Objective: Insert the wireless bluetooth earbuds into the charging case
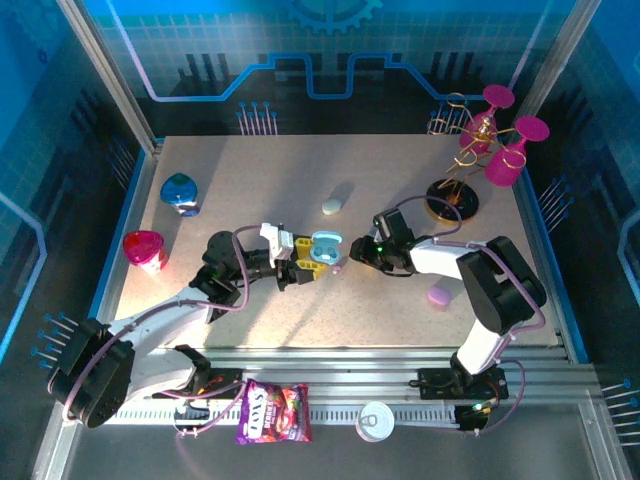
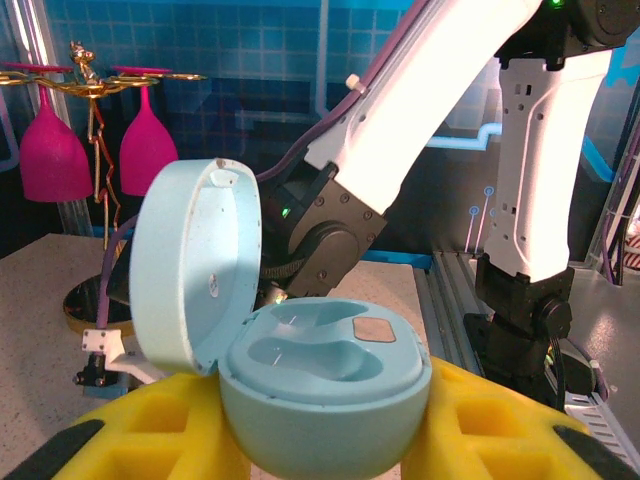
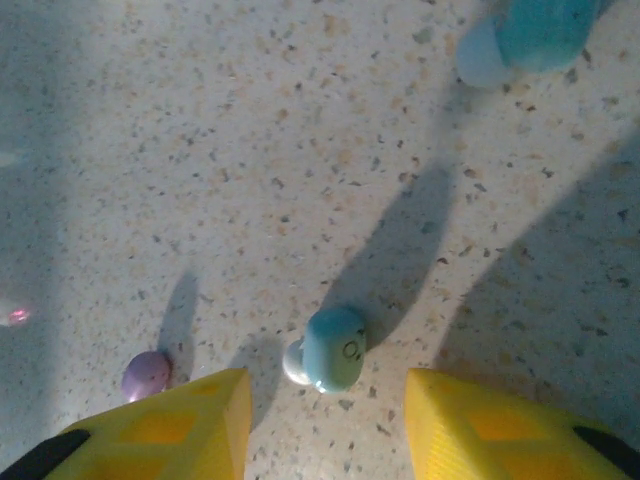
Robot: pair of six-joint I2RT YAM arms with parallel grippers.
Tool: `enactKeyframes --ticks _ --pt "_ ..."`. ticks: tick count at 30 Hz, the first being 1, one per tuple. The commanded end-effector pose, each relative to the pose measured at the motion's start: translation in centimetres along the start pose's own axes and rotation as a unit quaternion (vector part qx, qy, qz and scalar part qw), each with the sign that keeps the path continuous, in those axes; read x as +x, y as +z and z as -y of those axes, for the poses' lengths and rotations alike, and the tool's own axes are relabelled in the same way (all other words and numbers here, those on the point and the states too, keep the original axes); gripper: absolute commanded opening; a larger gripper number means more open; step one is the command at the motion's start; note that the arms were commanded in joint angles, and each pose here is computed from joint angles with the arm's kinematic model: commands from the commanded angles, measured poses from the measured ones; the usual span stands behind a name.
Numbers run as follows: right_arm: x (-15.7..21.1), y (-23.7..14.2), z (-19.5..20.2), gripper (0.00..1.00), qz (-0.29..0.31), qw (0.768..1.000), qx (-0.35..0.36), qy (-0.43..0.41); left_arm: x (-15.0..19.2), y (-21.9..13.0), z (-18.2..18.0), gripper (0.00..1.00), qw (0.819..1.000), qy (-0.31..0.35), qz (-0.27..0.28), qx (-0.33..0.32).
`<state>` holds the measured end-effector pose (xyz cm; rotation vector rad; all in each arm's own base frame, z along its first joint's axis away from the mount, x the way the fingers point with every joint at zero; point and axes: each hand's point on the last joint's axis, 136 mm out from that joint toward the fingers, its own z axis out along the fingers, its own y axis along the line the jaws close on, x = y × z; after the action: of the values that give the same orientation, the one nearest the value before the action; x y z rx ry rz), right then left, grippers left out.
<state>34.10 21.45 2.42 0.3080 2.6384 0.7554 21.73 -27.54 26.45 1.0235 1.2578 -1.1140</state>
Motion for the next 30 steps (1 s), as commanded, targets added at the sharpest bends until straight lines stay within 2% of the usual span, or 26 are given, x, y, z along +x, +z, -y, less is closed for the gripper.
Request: enactKeyframes --ticks 1,6,16,30 --pt "-1.2 0.5 -1.3 0.41 0.012 1.0 -0.021 0.02 -0.1 -0.1 0.3 0.31 1.0 0.004 0.005 0.009" --pt "-1.2 0.9 -1.4 0.36 0.008 0.999 -0.025 0.021 0.1 -0.1 0.3 0.31 1.0 0.004 0.003 0.009" --pt "-1.4 1.3 -2.4 0.36 0.0 0.999 -0.053 0.014 0.1 -0.1 0.3 0.31 1.0 0.003 0.003 0.009" --pt "-1.4 1.5 -2.6 0.29 -0.001 0.998 -0.068 0.019 0.2 -0.1 0.3 0.32 1.0 0.004 0.003 0.009"
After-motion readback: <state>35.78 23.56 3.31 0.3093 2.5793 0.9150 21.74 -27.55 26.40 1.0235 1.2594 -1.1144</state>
